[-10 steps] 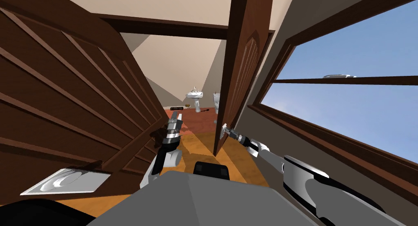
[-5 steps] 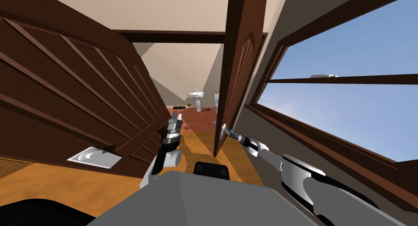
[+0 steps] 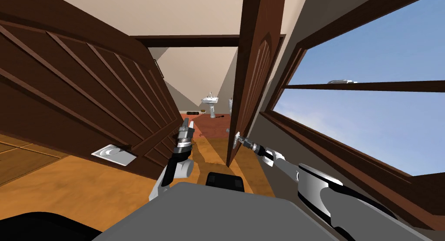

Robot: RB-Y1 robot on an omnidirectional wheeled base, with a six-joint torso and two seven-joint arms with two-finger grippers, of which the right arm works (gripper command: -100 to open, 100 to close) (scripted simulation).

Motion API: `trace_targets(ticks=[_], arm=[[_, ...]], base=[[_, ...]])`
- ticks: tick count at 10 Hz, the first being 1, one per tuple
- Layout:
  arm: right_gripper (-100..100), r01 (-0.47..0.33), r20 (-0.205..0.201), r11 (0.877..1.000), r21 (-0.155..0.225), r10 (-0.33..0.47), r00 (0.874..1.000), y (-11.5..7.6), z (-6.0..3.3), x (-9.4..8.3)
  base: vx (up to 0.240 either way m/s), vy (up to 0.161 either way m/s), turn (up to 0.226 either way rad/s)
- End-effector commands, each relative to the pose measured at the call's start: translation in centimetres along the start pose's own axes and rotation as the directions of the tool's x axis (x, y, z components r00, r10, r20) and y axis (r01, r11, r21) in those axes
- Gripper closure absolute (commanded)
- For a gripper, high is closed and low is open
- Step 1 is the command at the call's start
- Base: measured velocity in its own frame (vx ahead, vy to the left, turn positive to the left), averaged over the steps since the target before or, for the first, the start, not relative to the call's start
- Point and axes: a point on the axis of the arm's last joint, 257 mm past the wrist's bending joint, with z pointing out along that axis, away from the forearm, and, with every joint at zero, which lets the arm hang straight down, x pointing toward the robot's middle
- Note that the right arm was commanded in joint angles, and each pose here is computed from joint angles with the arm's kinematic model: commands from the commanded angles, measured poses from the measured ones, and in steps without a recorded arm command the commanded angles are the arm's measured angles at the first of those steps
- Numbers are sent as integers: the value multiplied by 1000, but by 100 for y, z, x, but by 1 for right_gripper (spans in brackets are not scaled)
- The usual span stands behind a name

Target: Pull the door open

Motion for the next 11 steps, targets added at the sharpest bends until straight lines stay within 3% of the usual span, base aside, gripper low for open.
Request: trace_targets(ticks=[1, 11], arm=[[100, 1, -6, 1000, 5, -1, 1000, -16, -13, 12], [100, -3, -55, 1000, 4, 3, 998, -24, 84, 147]], base=[[-83, -189, 99], [-62, -180, 101]])
